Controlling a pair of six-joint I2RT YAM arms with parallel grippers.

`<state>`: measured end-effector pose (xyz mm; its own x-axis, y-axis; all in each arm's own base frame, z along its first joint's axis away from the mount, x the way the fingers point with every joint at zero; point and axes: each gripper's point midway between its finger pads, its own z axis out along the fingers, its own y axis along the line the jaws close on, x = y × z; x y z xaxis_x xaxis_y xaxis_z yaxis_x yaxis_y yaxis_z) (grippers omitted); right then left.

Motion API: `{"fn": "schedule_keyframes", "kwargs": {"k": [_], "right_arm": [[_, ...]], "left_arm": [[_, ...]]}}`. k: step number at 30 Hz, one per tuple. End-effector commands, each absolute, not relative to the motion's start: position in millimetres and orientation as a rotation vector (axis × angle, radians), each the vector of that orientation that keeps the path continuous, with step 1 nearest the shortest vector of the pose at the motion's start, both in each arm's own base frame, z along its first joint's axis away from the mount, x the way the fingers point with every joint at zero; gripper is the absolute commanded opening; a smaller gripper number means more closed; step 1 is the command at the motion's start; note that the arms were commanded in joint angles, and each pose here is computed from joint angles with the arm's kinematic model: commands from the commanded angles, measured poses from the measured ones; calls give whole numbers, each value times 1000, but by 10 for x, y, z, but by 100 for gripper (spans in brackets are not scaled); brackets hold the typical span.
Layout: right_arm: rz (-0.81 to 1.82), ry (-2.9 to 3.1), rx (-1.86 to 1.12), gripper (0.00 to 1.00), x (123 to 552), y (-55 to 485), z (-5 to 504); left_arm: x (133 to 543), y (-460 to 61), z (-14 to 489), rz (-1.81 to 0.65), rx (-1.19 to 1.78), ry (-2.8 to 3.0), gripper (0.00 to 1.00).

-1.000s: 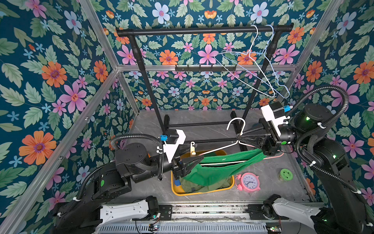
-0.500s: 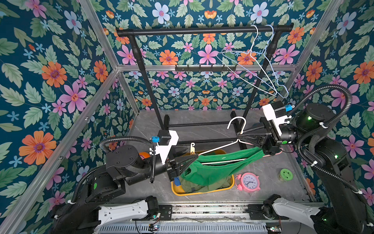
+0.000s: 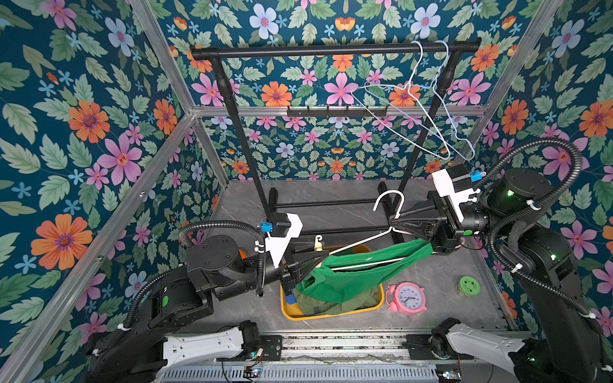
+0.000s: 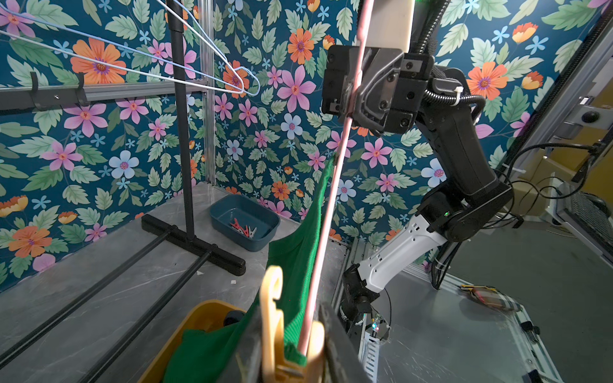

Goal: Remove the clothespins securing tank tops to the hanger
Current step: Remove the clothespin from the hanger.

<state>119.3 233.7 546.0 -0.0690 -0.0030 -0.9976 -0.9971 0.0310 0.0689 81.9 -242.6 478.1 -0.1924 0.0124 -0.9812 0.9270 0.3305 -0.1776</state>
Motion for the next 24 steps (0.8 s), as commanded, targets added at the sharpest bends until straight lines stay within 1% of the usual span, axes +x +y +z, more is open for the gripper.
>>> {"fn": "schedule_keyframes", "kwargs": {"k": [1,2,5,7,10,18,24], "right_arm": [[1221,1246,-1164,0,1185,2336,5506],[1220,1245,-1164,0,1184,2334,5507],[1220,1251,-1164,0,1201,2344,5496],[1222,1255,-1165,0,1211,2348,5492],[1225,1262,-1165,0,1231,2362,5477],[1237,1280,-1167,0,1288,2397,5441],[1247,1292,-1169,0,1338,2428,5413]], "left_arm": [[780,-2403,4837,-1090,893,1500,26],[779,-2400,4843,-1091,892,1498,25],[773,-2391,4856,-1094,891,1491,19],[775,-2385,4870,-1092,888,1485,13],[784,-2374,4895,-1090,878,1477,8],[855,-2244,5019,-1064,801,1445,0],[923,-2065,5124,-1037,714,1420,0]]}}
